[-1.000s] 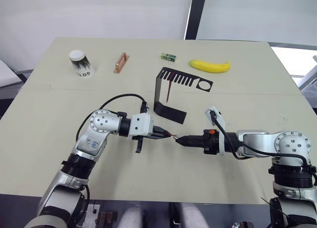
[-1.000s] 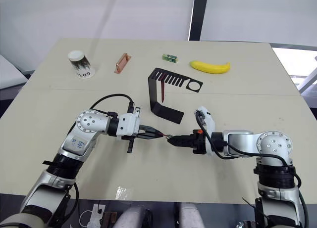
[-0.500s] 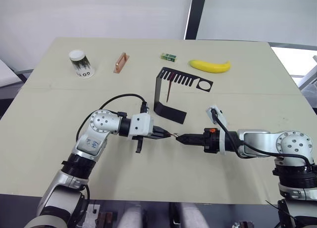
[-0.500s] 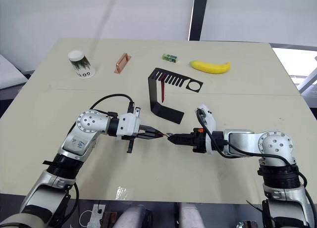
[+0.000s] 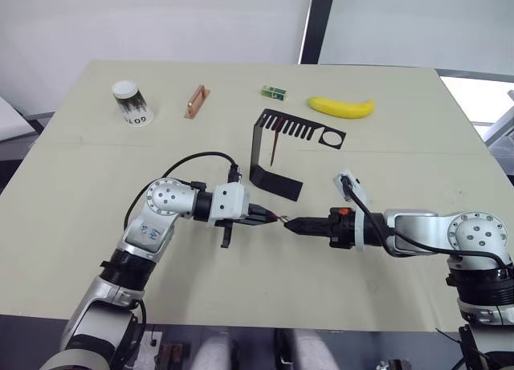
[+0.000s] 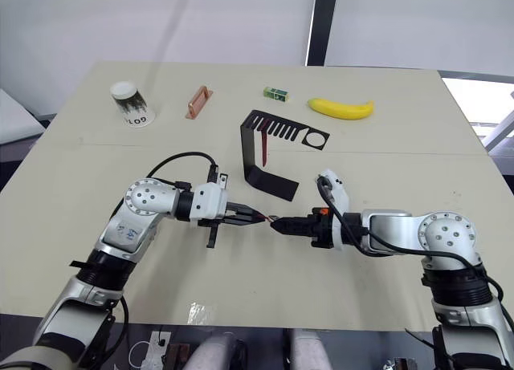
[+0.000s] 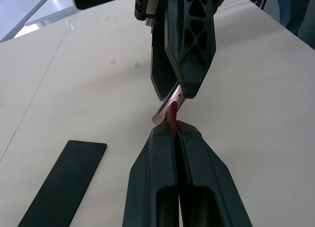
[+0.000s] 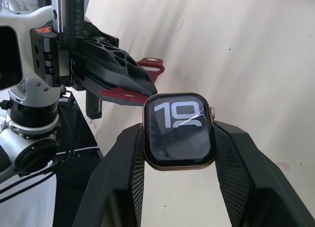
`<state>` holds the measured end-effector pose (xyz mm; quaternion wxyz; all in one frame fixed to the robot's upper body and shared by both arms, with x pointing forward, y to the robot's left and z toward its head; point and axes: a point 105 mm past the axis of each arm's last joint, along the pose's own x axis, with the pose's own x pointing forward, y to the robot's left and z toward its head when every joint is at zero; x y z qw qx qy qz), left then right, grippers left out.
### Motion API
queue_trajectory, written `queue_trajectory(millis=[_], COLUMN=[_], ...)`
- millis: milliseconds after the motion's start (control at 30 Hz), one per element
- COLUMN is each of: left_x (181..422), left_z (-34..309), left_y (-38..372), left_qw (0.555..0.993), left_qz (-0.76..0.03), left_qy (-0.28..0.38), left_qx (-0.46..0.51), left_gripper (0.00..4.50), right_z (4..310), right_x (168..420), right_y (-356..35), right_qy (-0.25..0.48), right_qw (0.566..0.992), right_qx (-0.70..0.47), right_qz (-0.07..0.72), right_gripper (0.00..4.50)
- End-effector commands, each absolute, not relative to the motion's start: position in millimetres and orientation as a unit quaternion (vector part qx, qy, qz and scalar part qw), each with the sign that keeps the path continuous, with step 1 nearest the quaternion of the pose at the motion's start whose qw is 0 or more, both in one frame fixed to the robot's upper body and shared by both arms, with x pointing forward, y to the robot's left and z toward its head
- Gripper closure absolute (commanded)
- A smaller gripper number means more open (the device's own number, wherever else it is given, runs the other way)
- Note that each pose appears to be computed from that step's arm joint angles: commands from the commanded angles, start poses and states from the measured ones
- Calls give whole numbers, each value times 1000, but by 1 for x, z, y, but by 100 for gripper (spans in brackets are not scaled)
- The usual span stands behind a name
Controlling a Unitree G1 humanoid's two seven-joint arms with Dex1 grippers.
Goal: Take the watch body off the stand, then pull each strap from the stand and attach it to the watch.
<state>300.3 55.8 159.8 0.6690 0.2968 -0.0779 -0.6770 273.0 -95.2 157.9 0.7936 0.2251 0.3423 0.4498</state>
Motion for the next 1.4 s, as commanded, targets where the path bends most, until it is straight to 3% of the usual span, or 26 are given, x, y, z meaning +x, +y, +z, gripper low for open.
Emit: queue_trajectory(millis=[33, 1400], left_x=[299, 303], left_z=[165, 165], left_y=[51, 35], left_qw=[665, 670], left_qz=[-679, -677], left_qy=[-91, -97], left_qx=[297, 289], left_gripper=[450, 450], right_z=[171, 176], right_x=[268, 264], right_y=[-89, -80], right_qy=[324, 315], right_qw=[789, 796], right_qx=[225, 195], right_qz=[471, 479], right_gripper=[299, 299])
